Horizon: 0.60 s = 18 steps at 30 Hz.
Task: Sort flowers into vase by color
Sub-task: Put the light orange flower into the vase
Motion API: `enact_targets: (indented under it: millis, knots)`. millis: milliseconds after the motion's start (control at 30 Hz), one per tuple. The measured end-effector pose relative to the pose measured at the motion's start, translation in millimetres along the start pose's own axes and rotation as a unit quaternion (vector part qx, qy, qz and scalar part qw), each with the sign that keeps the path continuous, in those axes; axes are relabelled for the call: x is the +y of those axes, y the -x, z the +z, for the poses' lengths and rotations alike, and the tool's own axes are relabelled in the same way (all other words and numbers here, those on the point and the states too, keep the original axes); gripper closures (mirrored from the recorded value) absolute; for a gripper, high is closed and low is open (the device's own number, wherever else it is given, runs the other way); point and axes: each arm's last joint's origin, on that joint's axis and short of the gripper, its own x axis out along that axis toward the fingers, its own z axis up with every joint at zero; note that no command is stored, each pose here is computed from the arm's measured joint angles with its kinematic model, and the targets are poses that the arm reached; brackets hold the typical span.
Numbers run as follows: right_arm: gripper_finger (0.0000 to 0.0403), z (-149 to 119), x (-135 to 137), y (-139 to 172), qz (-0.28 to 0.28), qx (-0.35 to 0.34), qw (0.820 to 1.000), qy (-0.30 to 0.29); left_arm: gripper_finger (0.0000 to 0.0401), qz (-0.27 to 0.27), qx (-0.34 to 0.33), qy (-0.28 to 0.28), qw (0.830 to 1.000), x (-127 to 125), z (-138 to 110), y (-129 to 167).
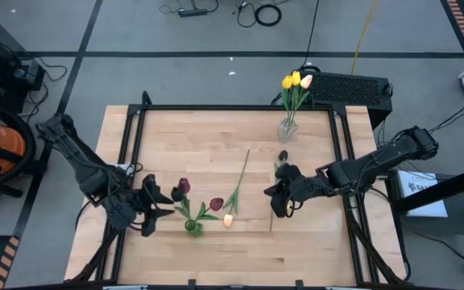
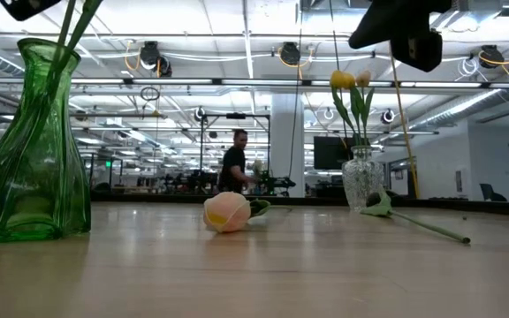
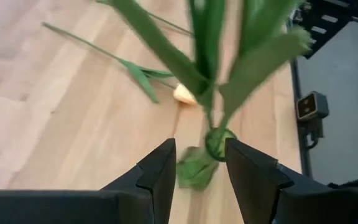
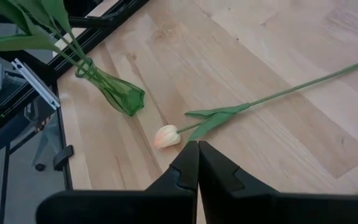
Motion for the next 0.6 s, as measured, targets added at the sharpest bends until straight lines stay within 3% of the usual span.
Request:
enact_targets:
  millis: [300, 433, 600]
  knots:
    - [0.0403, 8.4, -6.3, -2.7, -0.026, -0.03, 0.999, 0.014, 0.0255, -0.002, -0.012, 0.002, 1.0, 3.4, 2.2, 5.6]
    - [0.0403, 16.4, -9.3, -4.7, -0.035, -0.055, 0.998, 0.022, 0.0255, 0.004, -0.008, -0.036, 0.999, 5.0, 2.0, 5.3]
    - [0.0403, 26.4, -16.2, -7.6, -0.044, -0.07, 0.997, 0.005, 0.0255, 0.077, 0.039, -0.034, 0.996, 27.2, -5.1, 10.5]
